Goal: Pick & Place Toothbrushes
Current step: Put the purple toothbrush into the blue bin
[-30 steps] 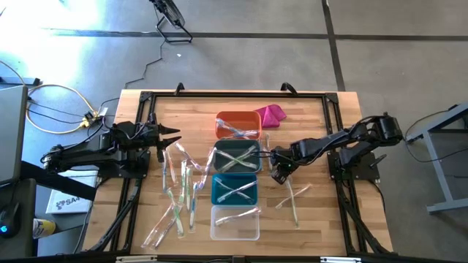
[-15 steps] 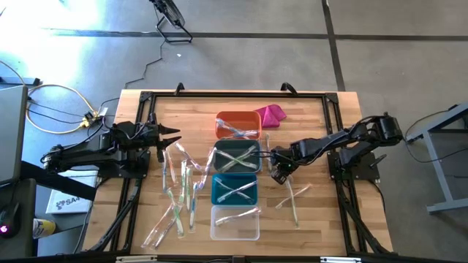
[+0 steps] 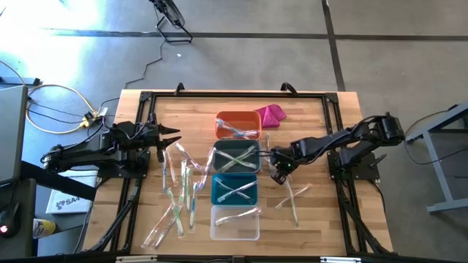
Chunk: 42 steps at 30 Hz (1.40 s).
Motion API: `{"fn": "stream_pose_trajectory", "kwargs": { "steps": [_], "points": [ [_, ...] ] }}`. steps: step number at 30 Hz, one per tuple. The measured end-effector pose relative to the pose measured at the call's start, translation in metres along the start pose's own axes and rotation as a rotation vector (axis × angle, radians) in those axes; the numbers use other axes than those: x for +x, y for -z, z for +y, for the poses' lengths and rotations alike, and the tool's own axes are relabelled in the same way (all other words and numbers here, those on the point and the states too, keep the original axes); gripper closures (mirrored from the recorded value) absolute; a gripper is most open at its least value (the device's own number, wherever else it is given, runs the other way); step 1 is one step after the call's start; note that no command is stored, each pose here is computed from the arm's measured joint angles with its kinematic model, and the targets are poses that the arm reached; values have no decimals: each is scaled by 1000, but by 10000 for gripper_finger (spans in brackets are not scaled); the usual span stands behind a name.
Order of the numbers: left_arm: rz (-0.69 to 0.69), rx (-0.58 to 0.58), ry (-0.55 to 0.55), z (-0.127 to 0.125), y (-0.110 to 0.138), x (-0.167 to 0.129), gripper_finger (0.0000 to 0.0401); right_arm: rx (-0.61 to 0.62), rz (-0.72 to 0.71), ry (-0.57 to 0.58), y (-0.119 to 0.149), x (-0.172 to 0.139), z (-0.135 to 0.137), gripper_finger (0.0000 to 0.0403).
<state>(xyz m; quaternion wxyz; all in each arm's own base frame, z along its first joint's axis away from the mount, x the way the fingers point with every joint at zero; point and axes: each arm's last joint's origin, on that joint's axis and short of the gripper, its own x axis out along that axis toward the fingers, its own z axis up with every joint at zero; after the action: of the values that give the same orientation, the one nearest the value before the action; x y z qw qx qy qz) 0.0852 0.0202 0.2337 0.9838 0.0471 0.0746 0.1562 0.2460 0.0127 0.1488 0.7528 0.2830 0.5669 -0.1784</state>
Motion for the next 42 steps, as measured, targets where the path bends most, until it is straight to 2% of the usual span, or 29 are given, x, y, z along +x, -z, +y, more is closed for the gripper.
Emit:
{"fn": "stream_pose_trajectory", "kwargs": {
  "steps": [3,12,19,28,34,37,42],
  "points": [
    [0,0,0,0,0,0,288,-13,-11,8,-6,-11,2,384],
    [1,0,0,0,0,0,288,-35,-14,207,-14,-56,-4,384],
    [0,0,1,0,0,0,288,-42,-99,282,-19,-92,-8,384],
    [0,0,0,0,0,0,288,-118,-291,288,-31,-130,-5,383],
    [-1,-1,0,0,0,0,288,-230,-478,215,-50,-145,9,383],
    [-1,-2,0,0,0,0,288,-316,-604,143,-61,-152,19,383],
    [-2,-2,1,0,0,0,288,-429,-726,45,-71,-160,29,383]
  ]
}}
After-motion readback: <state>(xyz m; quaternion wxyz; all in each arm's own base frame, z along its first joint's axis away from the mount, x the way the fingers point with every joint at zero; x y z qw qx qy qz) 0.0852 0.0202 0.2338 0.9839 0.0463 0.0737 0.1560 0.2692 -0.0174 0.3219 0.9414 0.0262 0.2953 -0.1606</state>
